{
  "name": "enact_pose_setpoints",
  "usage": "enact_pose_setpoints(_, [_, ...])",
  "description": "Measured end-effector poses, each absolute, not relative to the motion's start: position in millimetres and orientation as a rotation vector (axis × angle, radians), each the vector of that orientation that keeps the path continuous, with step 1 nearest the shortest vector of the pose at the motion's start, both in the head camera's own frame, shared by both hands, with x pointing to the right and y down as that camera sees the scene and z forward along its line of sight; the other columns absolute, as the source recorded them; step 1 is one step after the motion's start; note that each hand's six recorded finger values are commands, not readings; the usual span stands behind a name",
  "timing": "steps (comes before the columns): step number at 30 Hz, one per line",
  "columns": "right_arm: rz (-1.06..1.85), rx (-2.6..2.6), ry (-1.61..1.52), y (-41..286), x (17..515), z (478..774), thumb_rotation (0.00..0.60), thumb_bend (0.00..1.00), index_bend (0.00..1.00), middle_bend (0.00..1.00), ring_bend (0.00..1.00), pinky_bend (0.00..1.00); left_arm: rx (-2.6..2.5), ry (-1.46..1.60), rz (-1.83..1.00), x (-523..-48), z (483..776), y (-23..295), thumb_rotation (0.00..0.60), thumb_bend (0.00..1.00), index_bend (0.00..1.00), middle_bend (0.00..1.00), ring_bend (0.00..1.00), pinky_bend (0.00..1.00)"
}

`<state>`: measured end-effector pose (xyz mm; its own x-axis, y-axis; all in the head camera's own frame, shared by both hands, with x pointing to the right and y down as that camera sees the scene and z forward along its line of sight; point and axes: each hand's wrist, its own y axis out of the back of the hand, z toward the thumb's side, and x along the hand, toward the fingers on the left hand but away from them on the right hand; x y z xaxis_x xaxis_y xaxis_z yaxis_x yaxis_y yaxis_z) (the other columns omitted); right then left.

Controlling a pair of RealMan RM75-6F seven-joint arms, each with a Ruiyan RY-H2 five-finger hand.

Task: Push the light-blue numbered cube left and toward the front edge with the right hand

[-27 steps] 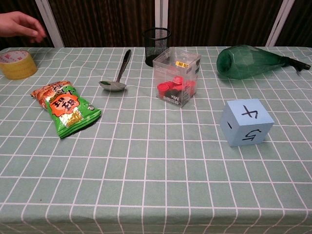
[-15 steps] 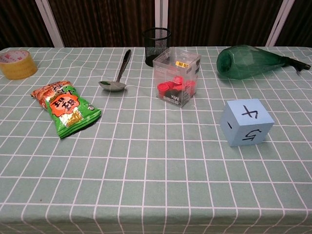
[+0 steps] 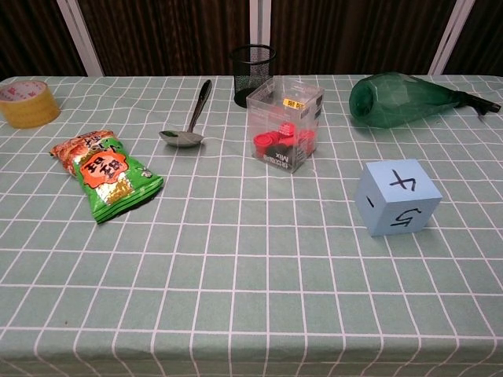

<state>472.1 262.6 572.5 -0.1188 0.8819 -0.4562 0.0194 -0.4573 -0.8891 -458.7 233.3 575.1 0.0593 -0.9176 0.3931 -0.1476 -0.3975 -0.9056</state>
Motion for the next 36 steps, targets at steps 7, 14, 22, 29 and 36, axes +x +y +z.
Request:
enact_pose_setpoints(7, [1.653, -1.547, -0.998, 260, 465, 580, 0.600, 1.00, 0.00, 0.83, 0.74, 0.71, -1.646, 1.069, -1.405, -459, 576, 232, 0.600, 0.00, 0.04, 0.00, 0.00, 0.03])
enact_pose_setpoints(14, [1.632, -1.736, -0.959, 252, 450, 580, 0.600, 1.00, 0.00, 0.91, 0.80, 0.72, -1.654, 1.057, -1.399, -455, 576, 229, 0.600, 0.00, 0.04, 0.00, 0.00, 0.03])
enact_pose_setpoints(22, [1.625, -2.090, -0.820, 230, 415, 584, 0.600, 1.00, 0.00, 0.92, 0.80, 0.72, -1.667, 1.046, -1.411, -454, 581, 230, 0.600, 0.00, 0.04, 0.00, 0.00, 0.03])
enact_pose_setpoints(29, [1.644, -2.327, -0.671, 210, 379, 597, 0.600, 1.00, 0.00, 0.93, 0.81, 0.72, -1.672, 1.050, -1.423, -458, 583, 230, 0.600, 0.00, 0.03, 0.00, 0.00, 0.03])
enact_pose_setpoints(36, [1.660, -2.427, -0.584, 196, 354, 611, 0.600, 1.00, 0.00, 0.93, 0.81, 0.72, -1.677, 1.051, -1.434, -461, 585, 231, 0.600, 0.00, 0.04, 0.00, 0.00, 0.03])
